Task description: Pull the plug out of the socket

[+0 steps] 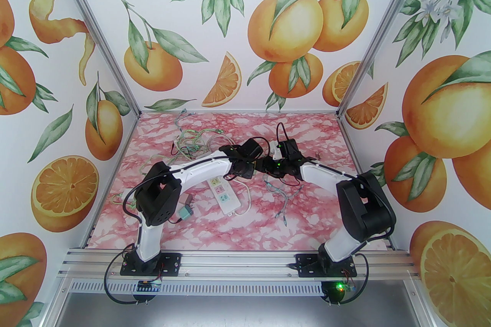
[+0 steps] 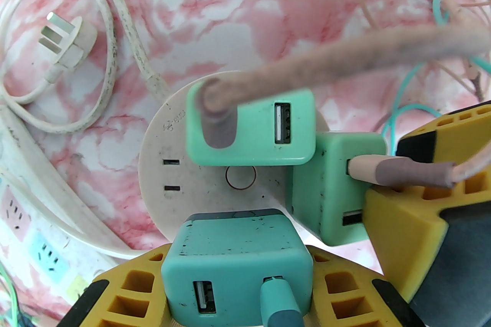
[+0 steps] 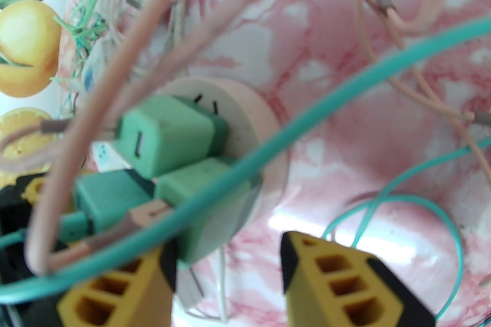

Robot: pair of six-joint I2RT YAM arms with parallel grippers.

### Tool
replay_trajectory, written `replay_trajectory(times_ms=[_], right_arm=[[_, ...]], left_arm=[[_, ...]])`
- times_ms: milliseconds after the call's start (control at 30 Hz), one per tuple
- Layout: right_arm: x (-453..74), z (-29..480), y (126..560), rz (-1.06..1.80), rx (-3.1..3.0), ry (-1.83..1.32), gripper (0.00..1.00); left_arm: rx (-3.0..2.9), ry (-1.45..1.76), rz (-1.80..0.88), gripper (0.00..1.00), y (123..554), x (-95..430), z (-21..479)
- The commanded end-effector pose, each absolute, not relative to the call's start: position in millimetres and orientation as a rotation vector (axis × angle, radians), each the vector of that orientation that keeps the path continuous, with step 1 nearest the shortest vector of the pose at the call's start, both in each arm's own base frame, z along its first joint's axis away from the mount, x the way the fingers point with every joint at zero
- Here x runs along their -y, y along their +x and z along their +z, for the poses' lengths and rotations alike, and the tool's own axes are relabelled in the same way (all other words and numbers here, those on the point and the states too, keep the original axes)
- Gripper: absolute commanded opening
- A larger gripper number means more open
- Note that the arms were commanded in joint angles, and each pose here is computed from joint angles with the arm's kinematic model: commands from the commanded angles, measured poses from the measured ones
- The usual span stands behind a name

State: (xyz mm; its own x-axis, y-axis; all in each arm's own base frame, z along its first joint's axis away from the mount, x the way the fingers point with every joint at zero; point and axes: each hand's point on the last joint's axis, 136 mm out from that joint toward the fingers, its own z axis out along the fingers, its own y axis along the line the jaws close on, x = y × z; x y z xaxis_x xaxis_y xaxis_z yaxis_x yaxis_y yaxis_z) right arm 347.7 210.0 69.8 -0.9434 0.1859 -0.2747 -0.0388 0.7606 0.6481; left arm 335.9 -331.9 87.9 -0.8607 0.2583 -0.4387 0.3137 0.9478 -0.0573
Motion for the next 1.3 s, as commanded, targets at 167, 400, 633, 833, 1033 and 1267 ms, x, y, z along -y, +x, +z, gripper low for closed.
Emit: replay_trajectory(times_ms=[167,400,633,833,1033,1267], right_arm=[[-193.6,44.5,315.2,0.831,-2.8,0.113,0.57],[-191.8,96.9,329.6,0.835,-2.652,0.075,0.7],[-178.2,141.1,327.3,0.812,-2.527,0.125,0.81],[-149.2,165.5,313.0,0.723,-2.441,0.256,0.92],[-114.2,176.8,293.6,0.621,-2.358,0.404,1.0],[-87.6,176.6,276.8,0.559,-2.33,0.506,1.0]], left_arm=[[-2.497,0.37,-0.455,0.24,346.0,356.7,160.2],[-2.479,0.377,-0.456,0.24,350.6,355.8,168.8],[-2.455,0.419,-0.444,0.25,354.0,354.0,185.2],[-2.432,0.473,-0.42,0.25,355.0,347.5,200.3],[-2.413,0.553,-0.389,0.25,354.8,347.9,201.8],[-2.415,0.569,-0.365,0.25,351.5,347.3,204.5]])
